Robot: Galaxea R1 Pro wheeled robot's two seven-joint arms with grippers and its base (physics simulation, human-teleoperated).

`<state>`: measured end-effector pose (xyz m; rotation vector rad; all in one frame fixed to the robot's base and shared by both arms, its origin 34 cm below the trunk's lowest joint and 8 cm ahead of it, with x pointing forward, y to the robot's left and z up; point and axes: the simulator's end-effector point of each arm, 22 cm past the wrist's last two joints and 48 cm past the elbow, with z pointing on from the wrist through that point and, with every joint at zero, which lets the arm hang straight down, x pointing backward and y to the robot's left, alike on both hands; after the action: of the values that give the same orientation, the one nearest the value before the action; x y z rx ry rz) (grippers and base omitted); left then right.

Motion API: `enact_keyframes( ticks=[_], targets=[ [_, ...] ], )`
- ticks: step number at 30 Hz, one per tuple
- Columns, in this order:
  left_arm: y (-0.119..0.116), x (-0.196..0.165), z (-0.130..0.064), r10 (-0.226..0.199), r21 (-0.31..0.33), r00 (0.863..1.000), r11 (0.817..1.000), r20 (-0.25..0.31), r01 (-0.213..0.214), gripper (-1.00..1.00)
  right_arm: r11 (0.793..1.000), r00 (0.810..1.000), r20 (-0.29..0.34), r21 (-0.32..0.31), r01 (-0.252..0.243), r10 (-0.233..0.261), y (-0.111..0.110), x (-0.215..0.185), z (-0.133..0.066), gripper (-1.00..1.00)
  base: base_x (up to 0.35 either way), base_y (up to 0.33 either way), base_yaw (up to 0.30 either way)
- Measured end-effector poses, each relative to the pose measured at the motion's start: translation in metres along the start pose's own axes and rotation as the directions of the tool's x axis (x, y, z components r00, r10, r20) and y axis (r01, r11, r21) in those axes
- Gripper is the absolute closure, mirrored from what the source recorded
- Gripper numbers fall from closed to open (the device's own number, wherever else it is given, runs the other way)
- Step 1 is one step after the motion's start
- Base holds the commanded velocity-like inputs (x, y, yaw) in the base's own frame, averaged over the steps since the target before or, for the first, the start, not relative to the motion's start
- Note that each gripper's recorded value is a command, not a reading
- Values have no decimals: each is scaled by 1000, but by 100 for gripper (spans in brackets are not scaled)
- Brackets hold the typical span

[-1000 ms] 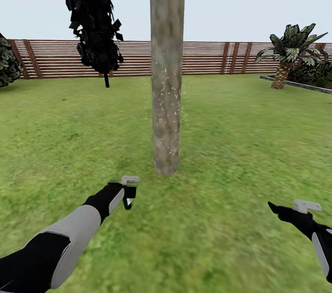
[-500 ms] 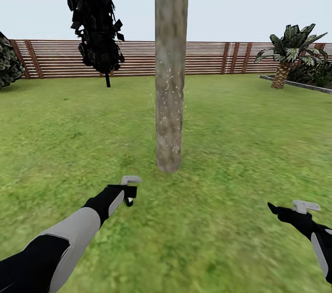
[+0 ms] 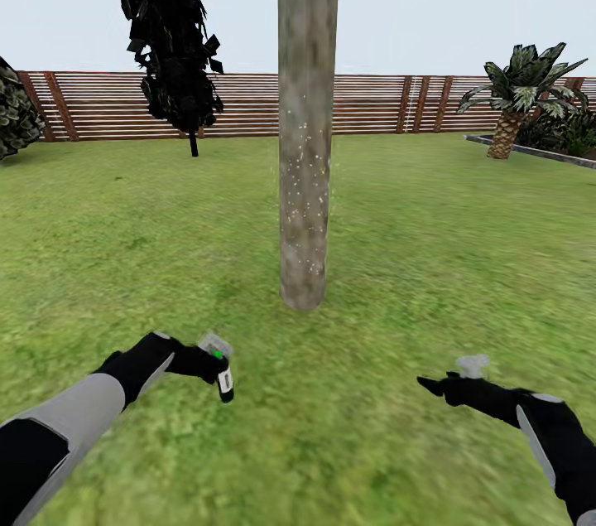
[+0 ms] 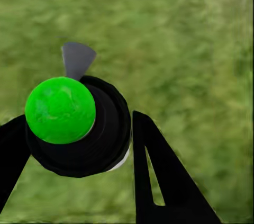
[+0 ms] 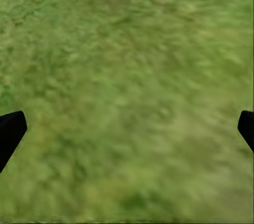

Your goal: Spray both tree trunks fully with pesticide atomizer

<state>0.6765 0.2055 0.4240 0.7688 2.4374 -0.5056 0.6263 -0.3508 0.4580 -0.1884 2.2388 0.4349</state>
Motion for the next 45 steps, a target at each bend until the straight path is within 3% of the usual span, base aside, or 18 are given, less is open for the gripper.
enact_keyframes(
  ticks=[2,4,9,10,14,16,18,21,23,27,45],
  targets=[
    [-21,20,2,108,84,990,991,-93,-101,100,994,999,-36,-105,34,-38,33,8,7,-100,0,0,0],
    [-43,30,5,213,159,964,969,-161,-188,100,977,996,-54,-207,53,-65,65,10,10,-100,0,0,0],
    [-80,28,-1,293,302,942,924,-165,-235,100,944,996,-11,-322,77,-85,129,-3,24,-100,0,0,0],
    [-85,25,-1,303,319,940,916,-158,-242,100,935,995,-11,-344,85,-95,143,-3,28,100,0,0,0],
    [-123,10,8,359,383,925,877,-127,-288,100,883,979,-20,-437,172,-201,200,-1,40,100,0,0,0],
    [-139,13,15,411,408,902,852,-134,-327,100,850,964,-9,-474,230,-266,225,0,39,100,0,0,0],
    [-159,17,23,478,441,867,814,-140,-378,100,818,948,-3,-506,272,-317,245,4,38,100,0,0,0],
    [-179,15,29,524,468,842,781,-128,-414,100,795,937,34,-519,315,-349,260,-6,34,100,0,0,0],
    [-190,10,32,551,480,829,754,-92,-448,100,788,935,48,-524,323,-351,266,-9,33,100,0,0,0],
    [-212,1,37,573,501,818,723,-51,-476,100,778,938,64,-541,319,-340,282,-13,34,100,0,0,0],
    [-259,-30,39,619,525,783,649,55,-550,100,775,939,68,-546,318,-338,287,-14,34,100,0,0,0]
  ],
)
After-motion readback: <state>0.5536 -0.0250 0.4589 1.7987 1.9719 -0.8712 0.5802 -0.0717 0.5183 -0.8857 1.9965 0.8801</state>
